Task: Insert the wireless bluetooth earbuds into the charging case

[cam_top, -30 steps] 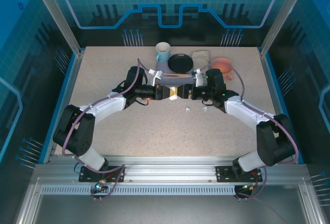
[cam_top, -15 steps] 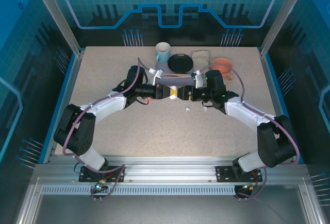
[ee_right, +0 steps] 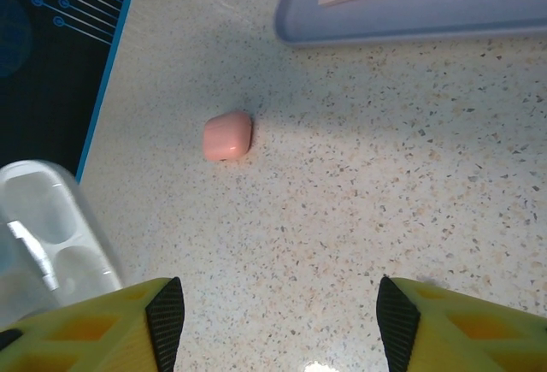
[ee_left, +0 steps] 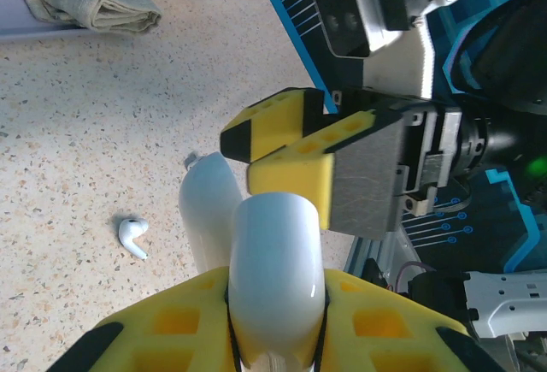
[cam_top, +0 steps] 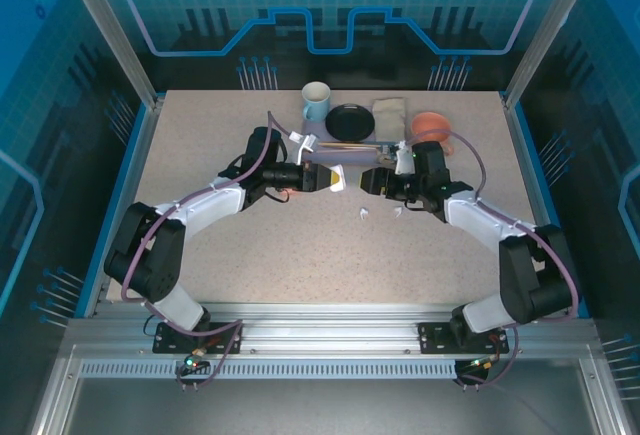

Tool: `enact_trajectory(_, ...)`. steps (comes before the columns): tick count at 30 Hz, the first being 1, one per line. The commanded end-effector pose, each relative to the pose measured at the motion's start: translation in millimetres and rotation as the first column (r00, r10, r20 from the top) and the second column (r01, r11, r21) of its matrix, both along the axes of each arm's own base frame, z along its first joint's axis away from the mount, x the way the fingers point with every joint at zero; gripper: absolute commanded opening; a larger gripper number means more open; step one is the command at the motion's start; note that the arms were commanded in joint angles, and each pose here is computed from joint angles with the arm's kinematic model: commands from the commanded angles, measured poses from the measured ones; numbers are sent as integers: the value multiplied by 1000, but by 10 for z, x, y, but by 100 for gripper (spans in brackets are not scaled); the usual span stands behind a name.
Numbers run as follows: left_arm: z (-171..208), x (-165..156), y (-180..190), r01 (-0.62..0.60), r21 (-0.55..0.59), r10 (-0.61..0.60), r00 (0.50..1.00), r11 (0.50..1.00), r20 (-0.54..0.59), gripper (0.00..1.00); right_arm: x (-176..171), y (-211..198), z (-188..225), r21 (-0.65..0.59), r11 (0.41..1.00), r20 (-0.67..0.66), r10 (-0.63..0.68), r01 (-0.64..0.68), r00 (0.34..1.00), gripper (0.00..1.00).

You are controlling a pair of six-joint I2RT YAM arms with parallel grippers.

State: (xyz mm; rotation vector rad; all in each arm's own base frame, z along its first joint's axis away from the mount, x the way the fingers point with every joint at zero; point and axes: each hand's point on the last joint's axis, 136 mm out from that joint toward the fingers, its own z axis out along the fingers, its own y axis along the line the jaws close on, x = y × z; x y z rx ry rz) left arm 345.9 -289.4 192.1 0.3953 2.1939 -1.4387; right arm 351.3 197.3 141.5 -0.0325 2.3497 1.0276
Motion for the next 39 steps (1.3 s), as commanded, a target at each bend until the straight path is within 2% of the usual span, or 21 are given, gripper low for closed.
enact_trajectory(1,268,-4,-39,34,-43,-31,997,998,67,0,-57,-52,184,22,1000,25,-11,11,1000,64)
enact_trajectory(6,276,14,-49,38,-49,-34,997,998,69,0,-126,108,434,121,989,84,73,-83,994,65)
enact_trajectory(12,327,11,-63,43,-64,-38,996,997,77,0,-140,194,487,145,981,84,115,-127,990,64)
enact_trajectory(17,416,-3,-86,61,-105,-51,994,993,92,0,-168,279,509,221,960,76,161,-174,984,53)
enact_trajectory(21,462,-30,-106,84,-122,-73,993,989,94,0,-179,313,523,230,951,80,192,-206,978,44)
enact_trajectory(39,507,-44,-146,108,-134,-95,991,985,95,0,-129,410,521,244,939,84,229,-243,970,39)
